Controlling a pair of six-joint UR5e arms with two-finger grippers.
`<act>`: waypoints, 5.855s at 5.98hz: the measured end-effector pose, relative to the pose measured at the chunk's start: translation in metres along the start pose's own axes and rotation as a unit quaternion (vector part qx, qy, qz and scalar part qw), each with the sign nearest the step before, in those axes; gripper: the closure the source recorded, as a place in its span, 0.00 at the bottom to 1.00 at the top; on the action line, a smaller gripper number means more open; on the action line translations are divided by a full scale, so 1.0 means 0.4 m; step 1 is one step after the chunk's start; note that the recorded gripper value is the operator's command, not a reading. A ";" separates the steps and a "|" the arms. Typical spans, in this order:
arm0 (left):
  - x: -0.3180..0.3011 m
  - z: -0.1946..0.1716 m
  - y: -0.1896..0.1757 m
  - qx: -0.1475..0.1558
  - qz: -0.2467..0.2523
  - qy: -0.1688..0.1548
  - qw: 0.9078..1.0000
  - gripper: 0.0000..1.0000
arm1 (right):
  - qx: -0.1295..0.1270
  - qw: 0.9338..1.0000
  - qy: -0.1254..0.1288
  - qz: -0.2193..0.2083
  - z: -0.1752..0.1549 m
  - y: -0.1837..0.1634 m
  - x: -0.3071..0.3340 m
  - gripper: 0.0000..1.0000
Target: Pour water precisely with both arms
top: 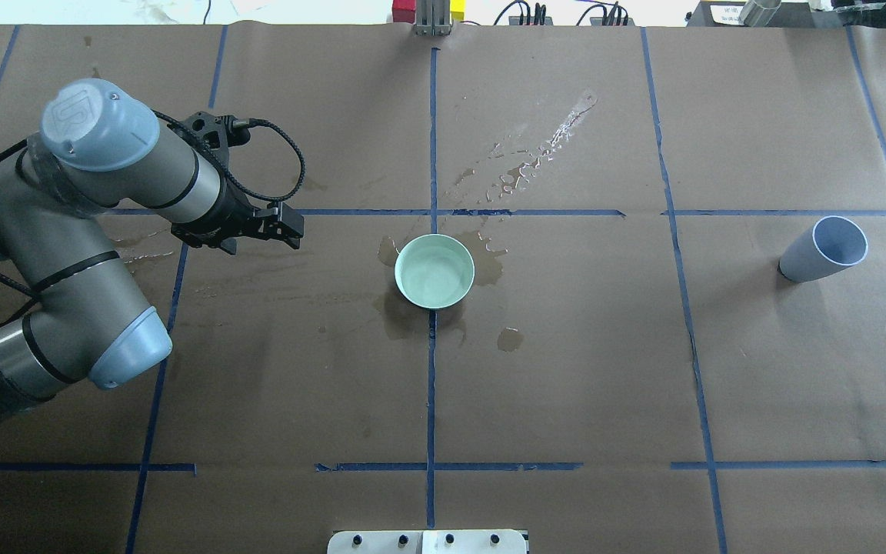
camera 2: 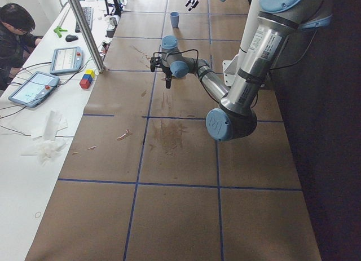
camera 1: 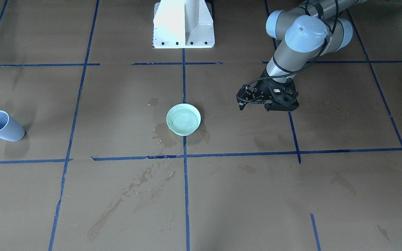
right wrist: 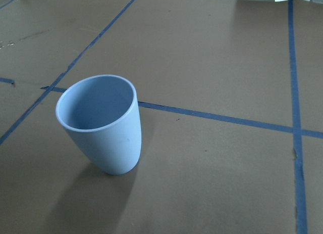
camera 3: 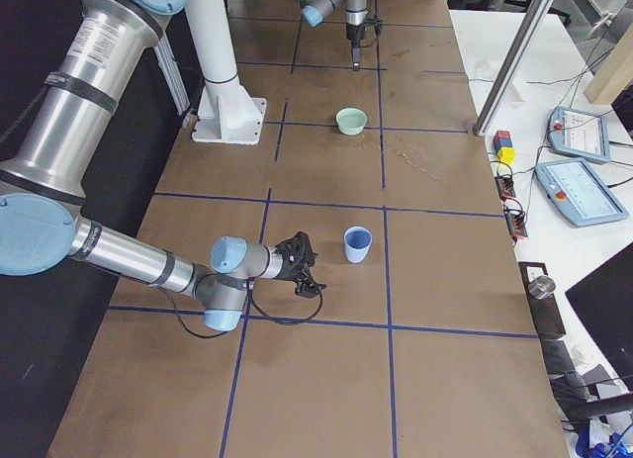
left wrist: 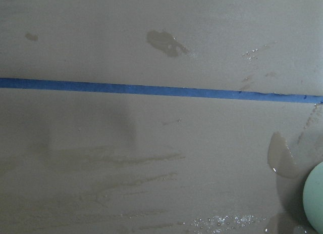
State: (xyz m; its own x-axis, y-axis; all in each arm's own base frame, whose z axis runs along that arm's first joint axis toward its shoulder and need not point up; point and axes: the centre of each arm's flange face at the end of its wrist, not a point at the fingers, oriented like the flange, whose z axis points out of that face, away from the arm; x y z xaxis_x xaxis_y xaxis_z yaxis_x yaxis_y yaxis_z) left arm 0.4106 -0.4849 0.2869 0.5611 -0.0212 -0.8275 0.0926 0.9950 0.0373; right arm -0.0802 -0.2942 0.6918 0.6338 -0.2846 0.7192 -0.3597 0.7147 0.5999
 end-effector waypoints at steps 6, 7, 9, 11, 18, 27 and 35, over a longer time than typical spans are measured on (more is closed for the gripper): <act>0.014 0.016 0.019 -0.004 -0.004 0.000 1.000 0.00 | -0.192 0.980 0.054 0.026 -0.029 -0.137 0.243 0.00; 0.018 0.021 0.024 -0.004 -0.005 -0.001 1.000 0.00 | -0.226 0.972 0.044 0.043 -0.010 -0.158 0.253 0.00; 0.045 0.023 0.029 -0.005 -0.009 0.003 1.000 0.00 | -0.271 0.960 0.025 0.065 -0.008 -0.234 0.238 0.00; 0.104 0.042 0.049 0.000 -0.020 0.006 1.000 0.00 | -0.303 0.951 0.042 0.053 -0.058 -0.335 0.209 0.00; 0.416 0.222 0.076 0.022 -0.123 -0.001 0.992 0.10 | -0.325 0.941 0.089 0.038 -0.135 -0.464 0.234 0.00; 0.422 0.292 0.105 0.021 -0.117 -0.009 0.993 1.00 | -0.326 0.940 0.090 0.039 -0.135 -0.461 0.237 0.00; -0.316 -0.135 -0.177 -0.022 -0.011 0.026 0.999 1.00 | -0.329 0.939 0.092 0.041 -0.132 -0.452 0.243 0.00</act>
State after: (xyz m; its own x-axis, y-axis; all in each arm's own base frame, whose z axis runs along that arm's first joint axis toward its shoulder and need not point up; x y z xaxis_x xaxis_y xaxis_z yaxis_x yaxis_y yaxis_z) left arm 0.2885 -0.5475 0.3586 0.5155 -0.0385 -0.8560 0.0666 0.9978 -0.0047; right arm 0.0827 -0.4176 0.6347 0.7516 -0.1404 0.6445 0.0514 0.9866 0.1549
